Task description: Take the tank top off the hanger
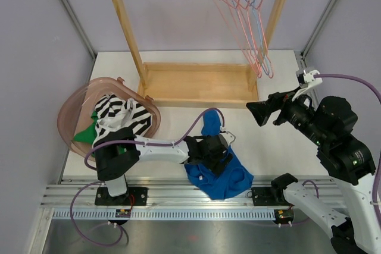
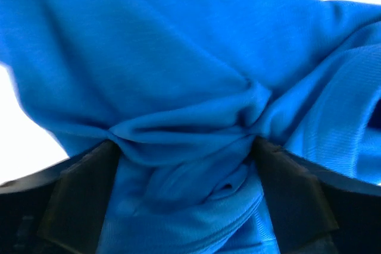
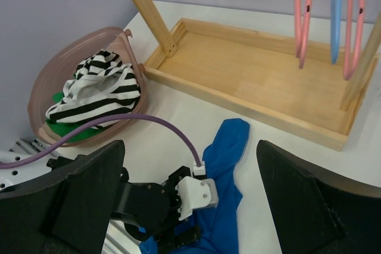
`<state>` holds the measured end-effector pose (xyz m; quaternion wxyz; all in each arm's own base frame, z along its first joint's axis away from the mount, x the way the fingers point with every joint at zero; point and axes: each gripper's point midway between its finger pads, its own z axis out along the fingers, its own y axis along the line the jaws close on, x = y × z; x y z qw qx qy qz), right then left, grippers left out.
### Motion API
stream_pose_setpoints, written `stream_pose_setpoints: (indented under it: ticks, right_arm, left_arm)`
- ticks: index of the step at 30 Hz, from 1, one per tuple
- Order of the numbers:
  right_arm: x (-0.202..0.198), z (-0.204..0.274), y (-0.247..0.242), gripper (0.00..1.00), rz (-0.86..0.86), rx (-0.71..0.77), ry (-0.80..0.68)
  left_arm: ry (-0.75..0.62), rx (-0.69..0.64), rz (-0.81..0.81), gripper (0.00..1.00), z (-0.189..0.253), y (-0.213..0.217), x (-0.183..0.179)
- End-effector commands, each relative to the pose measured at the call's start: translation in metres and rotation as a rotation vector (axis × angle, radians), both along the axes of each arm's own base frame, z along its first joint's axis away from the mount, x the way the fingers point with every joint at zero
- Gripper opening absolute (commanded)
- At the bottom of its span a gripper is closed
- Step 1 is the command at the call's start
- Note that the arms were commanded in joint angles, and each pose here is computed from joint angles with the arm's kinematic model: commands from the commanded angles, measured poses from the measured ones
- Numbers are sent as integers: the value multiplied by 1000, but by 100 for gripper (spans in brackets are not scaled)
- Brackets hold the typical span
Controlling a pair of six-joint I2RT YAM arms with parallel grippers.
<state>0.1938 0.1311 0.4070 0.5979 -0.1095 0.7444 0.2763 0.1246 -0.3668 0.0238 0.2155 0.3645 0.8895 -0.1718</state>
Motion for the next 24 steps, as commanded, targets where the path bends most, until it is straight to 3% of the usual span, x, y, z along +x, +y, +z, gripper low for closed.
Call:
stream_pose_setpoints:
  ticks: [1, 3, 4, 7, 13, 16, 24]
  right_arm:
    - [-13, 7, 12, 99, 90, 39, -26]
    - [-16, 9, 13, 99, 105, 48, -33]
    - [-17, 10, 14, 99, 110, 50, -39]
    - [-19, 12, 13, 99, 112, 54, -55]
    - [-18, 12, 11, 99, 100, 55, -72]
    - [-17, 10, 10, 99, 96, 53, -72]
    - [-14, 6, 9, 100, 86, 42, -71]
  left_arm:
    - [58, 7, -17, 80, -15, -10, -11]
    - [71, 39, -3, 53, -24, -4, -13]
    - [72, 37, 2, 29, -24, -4, -13]
    - [36, 29, 32, 0, -12, 0, -6]
    - [-123, 22, 132, 0, 52, 16, 22]
    - [-238, 19, 237, 0, 94, 37, 46]
    - [-388, -67, 473, 0, 198, 109, 89]
